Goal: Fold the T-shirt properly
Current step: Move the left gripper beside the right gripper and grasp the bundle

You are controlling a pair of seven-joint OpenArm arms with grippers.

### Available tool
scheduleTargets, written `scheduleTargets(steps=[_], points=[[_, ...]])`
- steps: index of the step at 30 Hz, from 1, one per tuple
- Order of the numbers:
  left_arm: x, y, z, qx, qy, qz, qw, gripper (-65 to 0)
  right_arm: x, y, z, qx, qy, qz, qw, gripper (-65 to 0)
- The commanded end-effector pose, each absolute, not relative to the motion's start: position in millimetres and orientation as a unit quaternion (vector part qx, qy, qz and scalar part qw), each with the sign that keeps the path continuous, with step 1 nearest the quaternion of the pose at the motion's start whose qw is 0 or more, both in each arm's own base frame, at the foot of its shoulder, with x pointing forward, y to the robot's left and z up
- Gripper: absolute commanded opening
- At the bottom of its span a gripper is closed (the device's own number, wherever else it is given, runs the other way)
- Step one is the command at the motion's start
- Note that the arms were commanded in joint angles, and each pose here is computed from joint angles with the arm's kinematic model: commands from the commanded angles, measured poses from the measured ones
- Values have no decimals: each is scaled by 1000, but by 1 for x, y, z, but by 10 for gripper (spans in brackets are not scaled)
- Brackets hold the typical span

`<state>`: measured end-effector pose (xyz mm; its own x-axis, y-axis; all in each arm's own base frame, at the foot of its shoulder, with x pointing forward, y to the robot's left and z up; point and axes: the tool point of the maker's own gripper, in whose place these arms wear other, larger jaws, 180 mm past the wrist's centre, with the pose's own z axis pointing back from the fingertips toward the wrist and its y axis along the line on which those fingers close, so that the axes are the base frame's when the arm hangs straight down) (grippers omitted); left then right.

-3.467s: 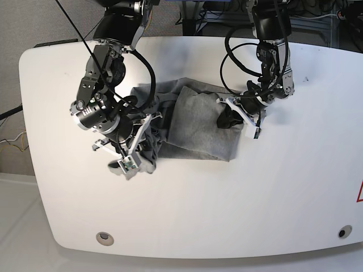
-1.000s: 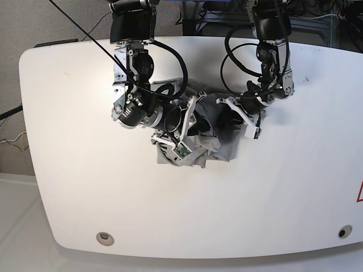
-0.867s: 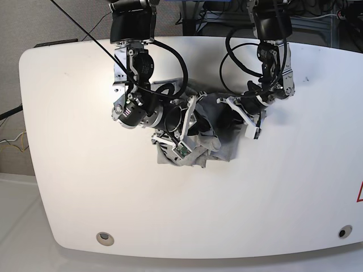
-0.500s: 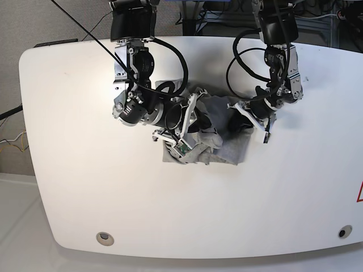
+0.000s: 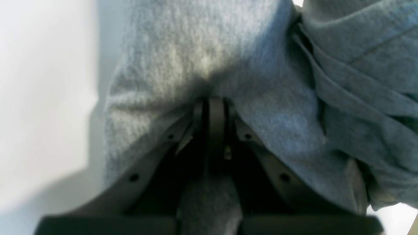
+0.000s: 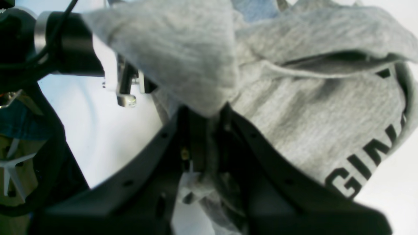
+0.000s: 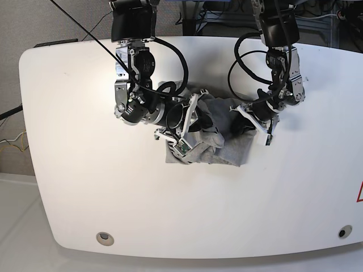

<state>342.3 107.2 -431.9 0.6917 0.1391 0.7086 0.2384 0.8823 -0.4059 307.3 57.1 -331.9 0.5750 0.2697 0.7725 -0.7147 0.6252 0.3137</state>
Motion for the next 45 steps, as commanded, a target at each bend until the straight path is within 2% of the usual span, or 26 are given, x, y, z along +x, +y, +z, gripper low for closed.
scheduleTargets(steps=[1,7,32,45], points=[[330,113,-452,-209,-346,-35,914,-636,316,65,-311,332,-383,297,809,-650],[329,107,-452,-215,-345,-34,913,-636,314,71,-303,357,-390,290,798,-650],[305,51,-465,-262,-317,-40,911,-636,313,76,-300,362,-391,296,793,-650],[304,51,-465,-262,-317,-39,911,-636,314,75,-300,360,-392,297,793,-650]])
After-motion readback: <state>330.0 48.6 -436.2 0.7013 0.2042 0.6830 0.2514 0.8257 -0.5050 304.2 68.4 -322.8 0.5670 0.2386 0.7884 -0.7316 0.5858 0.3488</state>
